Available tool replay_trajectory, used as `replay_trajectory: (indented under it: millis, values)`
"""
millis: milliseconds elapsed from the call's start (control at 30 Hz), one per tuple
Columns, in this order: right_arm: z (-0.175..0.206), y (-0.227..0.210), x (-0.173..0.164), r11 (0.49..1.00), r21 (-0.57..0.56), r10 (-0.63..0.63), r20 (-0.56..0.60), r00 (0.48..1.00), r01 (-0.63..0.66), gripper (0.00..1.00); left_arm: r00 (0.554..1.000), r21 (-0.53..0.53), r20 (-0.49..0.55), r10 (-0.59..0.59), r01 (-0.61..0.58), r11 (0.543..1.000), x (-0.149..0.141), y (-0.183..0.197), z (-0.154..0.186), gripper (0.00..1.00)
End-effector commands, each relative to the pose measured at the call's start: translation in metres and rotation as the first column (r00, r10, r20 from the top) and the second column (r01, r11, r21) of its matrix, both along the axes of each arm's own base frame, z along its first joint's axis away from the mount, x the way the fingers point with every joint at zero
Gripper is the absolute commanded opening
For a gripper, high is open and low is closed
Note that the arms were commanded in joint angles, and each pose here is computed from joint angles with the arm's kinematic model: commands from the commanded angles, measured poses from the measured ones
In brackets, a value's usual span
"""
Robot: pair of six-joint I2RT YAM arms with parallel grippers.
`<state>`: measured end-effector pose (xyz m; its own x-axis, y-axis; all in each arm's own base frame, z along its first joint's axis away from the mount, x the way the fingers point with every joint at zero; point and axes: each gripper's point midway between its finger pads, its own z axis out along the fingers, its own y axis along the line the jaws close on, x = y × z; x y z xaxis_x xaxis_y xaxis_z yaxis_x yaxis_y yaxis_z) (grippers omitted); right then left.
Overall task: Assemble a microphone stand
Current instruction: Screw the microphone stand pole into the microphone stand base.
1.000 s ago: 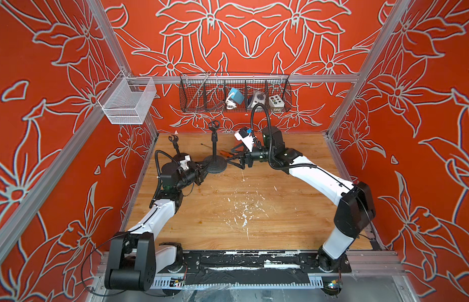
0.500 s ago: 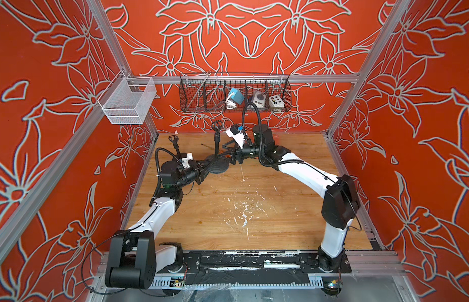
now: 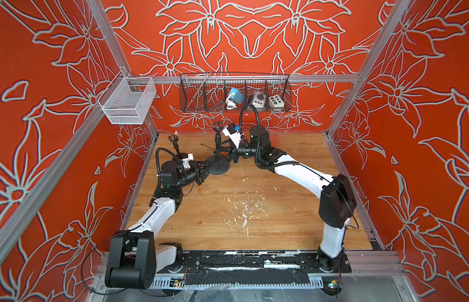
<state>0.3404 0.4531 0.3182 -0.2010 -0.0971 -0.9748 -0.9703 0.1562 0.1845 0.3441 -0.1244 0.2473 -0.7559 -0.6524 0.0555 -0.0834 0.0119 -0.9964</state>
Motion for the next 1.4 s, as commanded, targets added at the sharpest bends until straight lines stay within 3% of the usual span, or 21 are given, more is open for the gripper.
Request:
replay_trajectory:
  millis: [0,67,167,267,367,433,533,567,633,667,733,900,1033,1367]
  values:
    - [-0.011,0.005,0.003,0.998,0.003,-0.062,-0.003,0.998,0.062,0.17,0.988,0.001,0.150,-0.026,0.026,1.000,0.000,-0.004,0.046,0.00]
    - [-0.015,0.006,0.005,0.992,-0.003,-0.124,-0.002,0.992,0.124,0.00,0.987,-0.002,0.161,-0.016,0.017,1.000,0.002,-0.002,0.050,0.00]
    - [-0.024,0.005,0.009,0.959,-0.033,-0.280,-0.013,0.960,0.280,0.00,0.985,-0.005,0.174,-0.003,0.004,1.000,0.004,-0.001,0.054,0.00]
    - [-0.041,0.001,0.017,0.875,-0.134,-0.474,-0.046,0.880,0.464,0.00,0.983,-0.006,0.182,0.000,0.001,1.000,0.005,-0.001,0.057,0.00]
    - [-0.059,-0.012,0.027,0.725,-0.270,-0.659,-0.007,0.752,0.633,0.00,0.982,-0.010,0.188,0.009,-0.007,1.000,0.006,0.000,0.058,0.00]
    - [-0.058,-0.016,0.028,0.695,-0.273,-0.691,-0.001,0.723,0.665,0.00,0.982,-0.013,0.186,0.020,-0.018,1.000,0.007,0.001,0.058,0.00]
    - [-0.048,-0.010,0.021,0.745,-0.247,-0.640,-0.004,0.768,0.619,0.00,0.984,-0.015,0.175,0.039,-0.036,0.999,0.010,0.004,0.054,0.00]
    - [-0.043,-0.004,0.015,0.792,-0.240,-0.579,-0.002,0.815,0.562,0.02,0.984,-0.016,0.175,0.044,-0.042,0.999,0.011,0.004,0.054,0.00]
    - [-0.035,0.001,0.004,0.857,-0.234,-0.478,-0.025,0.878,0.460,0.47,0.982,-0.016,0.178,0.061,-0.059,0.998,0.013,0.007,0.054,0.00]
    - [-0.031,-0.001,-0.001,0.887,-0.226,-0.424,-0.049,0.904,0.404,0.61,0.981,-0.014,0.184,0.064,-0.062,0.998,0.014,0.007,0.055,0.00]
    - [-0.020,-0.006,-0.011,0.932,-0.188,-0.328,-0.078,0.941,0.309,0.69,0.981,-0.007,0.186,0.064,-0.064,0.998,0.015,0.007,0.057,0.00]
    - [0.004,-0.031,-0.034,0.996,-0.054,-0.082,-0.076,0.994,0.078,0.72,0.984,-0.005,0.168,0.050,-0.049,0.999,0.016,0.007,0.054,0.00]
    - [0.009,-0.051,-0.030,1.000,-0.019,0.011,-0.062,0.998,-0.012,0.67,0.986,0.005,0.167,-0.019,0.019,1.000,0.006,0.000,0.051,0.00]
    - [0.000,-0.053,-0.026,0.985,-0.087,0.155,0.026,0.988,-0.152,0.60,0.975,0.032,0.189,-0.116,0.112,0.993,-0.016,-0.010,0.049,0.00]
